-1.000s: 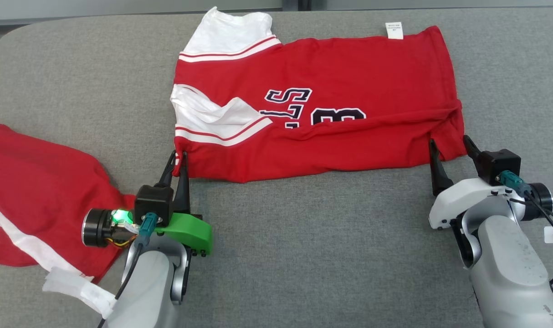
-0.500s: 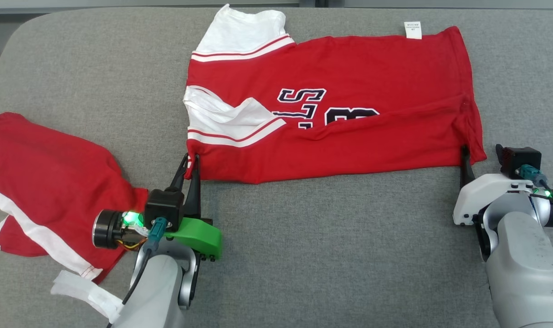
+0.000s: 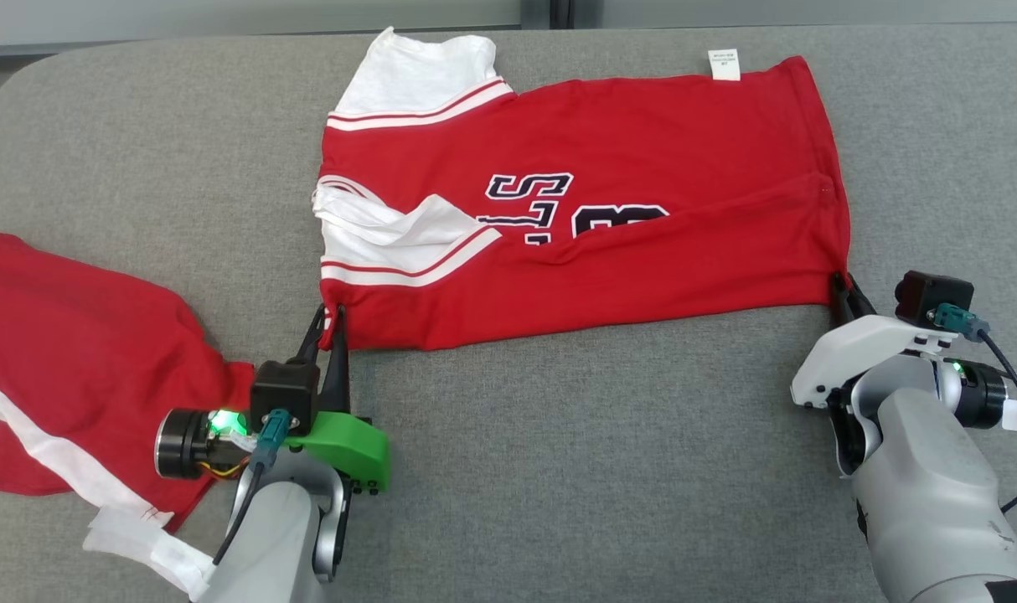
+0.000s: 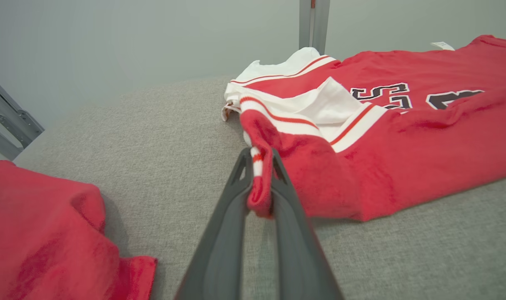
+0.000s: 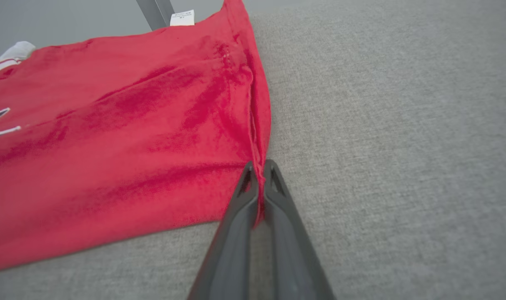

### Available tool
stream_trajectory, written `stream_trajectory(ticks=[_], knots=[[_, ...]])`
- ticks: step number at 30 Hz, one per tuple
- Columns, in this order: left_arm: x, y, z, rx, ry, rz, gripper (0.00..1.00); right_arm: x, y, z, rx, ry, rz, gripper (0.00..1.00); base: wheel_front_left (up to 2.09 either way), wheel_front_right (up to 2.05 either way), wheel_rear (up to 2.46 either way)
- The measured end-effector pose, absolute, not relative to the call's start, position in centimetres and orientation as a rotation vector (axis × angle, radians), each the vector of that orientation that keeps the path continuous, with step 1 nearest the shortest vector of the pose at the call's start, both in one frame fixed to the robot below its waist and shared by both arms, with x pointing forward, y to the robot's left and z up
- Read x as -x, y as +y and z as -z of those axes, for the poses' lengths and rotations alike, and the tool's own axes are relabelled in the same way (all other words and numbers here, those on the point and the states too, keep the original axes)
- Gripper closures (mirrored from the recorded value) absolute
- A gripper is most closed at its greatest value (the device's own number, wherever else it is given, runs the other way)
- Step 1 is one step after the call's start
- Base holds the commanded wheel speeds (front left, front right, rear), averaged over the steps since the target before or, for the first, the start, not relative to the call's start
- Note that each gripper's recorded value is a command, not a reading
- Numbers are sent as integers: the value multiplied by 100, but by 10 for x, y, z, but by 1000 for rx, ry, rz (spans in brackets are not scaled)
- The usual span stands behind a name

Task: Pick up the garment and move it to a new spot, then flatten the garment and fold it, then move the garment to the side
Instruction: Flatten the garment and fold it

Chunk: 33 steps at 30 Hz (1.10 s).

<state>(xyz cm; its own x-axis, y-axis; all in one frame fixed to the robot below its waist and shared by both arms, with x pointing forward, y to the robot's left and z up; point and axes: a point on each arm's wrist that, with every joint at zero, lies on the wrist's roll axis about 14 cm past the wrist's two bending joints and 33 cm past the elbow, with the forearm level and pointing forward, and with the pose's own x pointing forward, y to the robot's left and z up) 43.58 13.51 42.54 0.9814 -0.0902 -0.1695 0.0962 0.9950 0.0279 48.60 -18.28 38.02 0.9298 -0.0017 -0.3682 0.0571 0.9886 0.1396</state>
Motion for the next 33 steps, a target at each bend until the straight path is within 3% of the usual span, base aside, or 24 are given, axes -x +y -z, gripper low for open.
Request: stream_trajectory(ticks=[14, 30, 31, 32, 33], knots=[[-408, 143, -428, -25, 179, 94, 100, -449, -211, -410, -270, 315, 66, 100, 0, 0, 0], [-362, 129, -411, -46, 293, 229, 100, -372, -234, -408, -356, 465, 47, 100, 0, 0, 0], [-361, 128, -409, -47, 304, 231, 72, -368, -234, -405, -360, 484, 50, 100, 0, 0, 0], [-359, 128, -408, -47, 313, 232, 46, -365, -234, -404, -360, 492, 56, 71, 0, 0, 0], [-358, 128, -407, -48, 319, 232, 3, -363, -235, -404, -356, 494, 61, 0, 0, 0, 0]])
